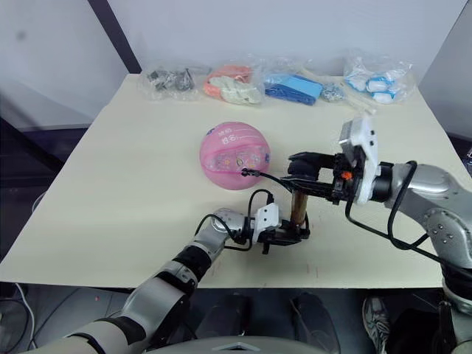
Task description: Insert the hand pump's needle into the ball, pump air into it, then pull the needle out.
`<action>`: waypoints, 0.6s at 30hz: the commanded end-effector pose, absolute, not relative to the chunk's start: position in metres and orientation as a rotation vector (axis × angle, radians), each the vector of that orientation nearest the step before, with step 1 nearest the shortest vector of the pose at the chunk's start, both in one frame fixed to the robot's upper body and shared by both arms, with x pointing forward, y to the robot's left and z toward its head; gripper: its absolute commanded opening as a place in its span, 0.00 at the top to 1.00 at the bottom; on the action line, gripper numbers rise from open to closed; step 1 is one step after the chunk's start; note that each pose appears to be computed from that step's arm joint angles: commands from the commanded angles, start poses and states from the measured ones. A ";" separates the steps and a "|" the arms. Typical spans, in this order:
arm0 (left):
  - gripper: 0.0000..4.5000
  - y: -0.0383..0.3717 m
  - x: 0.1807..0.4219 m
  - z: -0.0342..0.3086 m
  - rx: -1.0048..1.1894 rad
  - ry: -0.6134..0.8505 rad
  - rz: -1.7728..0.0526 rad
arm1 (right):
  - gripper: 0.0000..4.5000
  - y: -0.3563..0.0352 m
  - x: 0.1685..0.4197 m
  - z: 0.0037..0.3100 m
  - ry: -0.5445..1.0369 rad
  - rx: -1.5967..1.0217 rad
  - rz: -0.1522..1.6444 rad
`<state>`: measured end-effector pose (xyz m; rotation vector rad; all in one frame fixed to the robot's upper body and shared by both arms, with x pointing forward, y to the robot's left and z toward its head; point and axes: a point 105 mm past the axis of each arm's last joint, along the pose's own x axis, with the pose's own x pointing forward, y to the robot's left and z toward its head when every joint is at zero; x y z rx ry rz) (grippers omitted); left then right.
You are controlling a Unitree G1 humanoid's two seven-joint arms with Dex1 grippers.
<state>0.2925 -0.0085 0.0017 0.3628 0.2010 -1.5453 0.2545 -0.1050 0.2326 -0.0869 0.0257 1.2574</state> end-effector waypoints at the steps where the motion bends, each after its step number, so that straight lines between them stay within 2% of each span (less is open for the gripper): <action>1: 0.75 -0.002 0.276 -0.029 0.376 0.347 -1.565 | 0.57 -0.100 0.238 0.259 -0.065 -0.079 1.337; 18: 0.75 0.000 0.276 -0.030 0.381 0.353 -1.568 | 0.57 -0.122 0.245 0.310 -0.139 -0.124 1.273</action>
